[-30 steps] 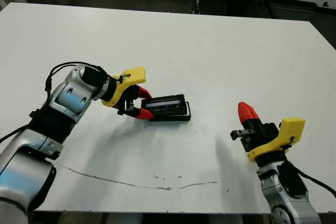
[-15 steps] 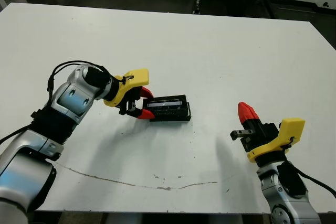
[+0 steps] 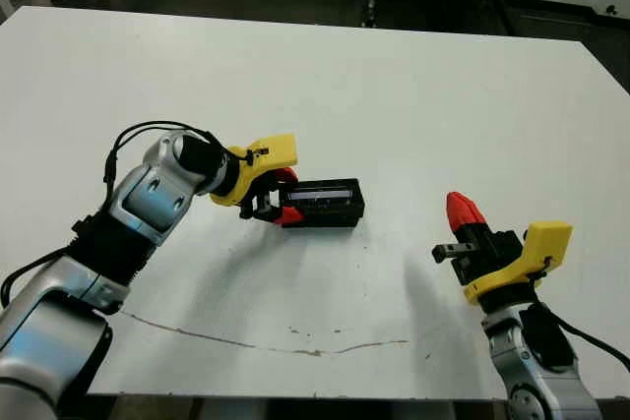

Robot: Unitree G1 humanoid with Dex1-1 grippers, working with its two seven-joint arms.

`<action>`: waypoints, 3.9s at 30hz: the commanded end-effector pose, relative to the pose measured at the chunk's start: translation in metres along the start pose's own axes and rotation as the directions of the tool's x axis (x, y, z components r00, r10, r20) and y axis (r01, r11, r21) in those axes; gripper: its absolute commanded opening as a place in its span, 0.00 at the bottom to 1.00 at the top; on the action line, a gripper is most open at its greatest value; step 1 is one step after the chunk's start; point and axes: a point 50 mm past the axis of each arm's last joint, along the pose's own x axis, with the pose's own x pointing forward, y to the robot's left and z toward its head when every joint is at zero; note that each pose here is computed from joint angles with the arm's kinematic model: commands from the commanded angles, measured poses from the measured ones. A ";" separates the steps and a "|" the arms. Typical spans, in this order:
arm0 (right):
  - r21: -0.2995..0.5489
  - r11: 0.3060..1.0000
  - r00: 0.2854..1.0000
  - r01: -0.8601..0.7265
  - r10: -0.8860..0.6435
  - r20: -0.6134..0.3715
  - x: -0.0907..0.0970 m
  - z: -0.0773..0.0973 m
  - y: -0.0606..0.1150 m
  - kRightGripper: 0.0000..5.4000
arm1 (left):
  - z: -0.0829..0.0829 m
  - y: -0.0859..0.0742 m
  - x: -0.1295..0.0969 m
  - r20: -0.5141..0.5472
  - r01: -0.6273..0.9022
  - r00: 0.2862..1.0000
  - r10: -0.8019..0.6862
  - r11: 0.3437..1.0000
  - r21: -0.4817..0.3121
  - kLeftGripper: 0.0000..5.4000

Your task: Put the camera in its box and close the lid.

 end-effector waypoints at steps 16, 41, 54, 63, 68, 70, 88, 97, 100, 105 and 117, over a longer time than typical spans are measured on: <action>0.002 1.000 1.000 0.001 -0.001 -0.009 -0.001 -0.002 -0.003 0.00 | -0.026 -0.038 0.034 -0.055 0.167 0.983 -0.173 0.980 -0.105 0.58; -0.007 1.000 1.000 0.006 -0.006 -0.010 -0.001 -0.001 -0.003 0.00 | -0.044 -0.025 0.009 0.024 0.232 0.972 -0.232 0.959 -0.164 0.57; -0.006 1.000 1.000 -0.001 0.001 -0.007 0.001 0.000 -0.003 0.00 | -0.047 -0.028 0.000 0.023 0.214 0.977 -0.213 0.969 -0.120 0.57; -0.003 1.000 1.000 -0.005 0.005 -0.007 0.001 0.000 -0.003 0.00 | -0.051 -0.031 -0.010 0.016 0.192 0.981 -0.192 0.968 -0.161 0.57; -0.005 1.000 1.000 -0.007 0.007 -0.007 0.001 -0.001 -0.003 0.00 | -0.052 -0.034 -0.012 0.000 0.180 0.983 -0.183 0.970 -0.161 0.57; -0.004 1.000 1.000 -0.008 0.008 -0.008 0.001 0.000 -0.003 0.00 | -0.052 -0.035 -0.012 0.005 0.179 0.984 -0.181 0.971 -0.157 0.57; -0.008 1.000 1.000 -0.009 0.009 -0.009 0.000 -0.002 -0.002 0.00 | -0.059 -0.037 -0.013 -0.016 0.177 0.983 -0.182 0.973 -0.148 0.57; -0.001 1.000 1.000 -0.006 0.006 -0.011 0.000 -0.002 -0.002 0.00 | -0.067 -0.039 -0.015 -0.002 0.179 0.983 -0.182 0.968 -0.175 0.57; 0.000 1.000 1.000 -0.007 0.007 -0.012 0.000 -0.002 -0.002 0.00 | -0.070 -0.040 -0.014 0.010 0.183 0.983 -0.185 0.965 -0.187 0.57; 0.002 1.000 1.000 -0.007 0.007 -0.013 0.000 -0.002 -0.001 0.00 | -0.066 -0.041 -0.009 -0.014 0.194 0.980 -0.199 0.968 -0.162 0.57; -0.003 1.000 1.000 -0.003 0.003 -0.016 0.000 -0.002 -0.002 0.00 | -0.055 -0.038 -0.006 -0.120 0.158 0.980 -0.156 0.987 0.009 0.78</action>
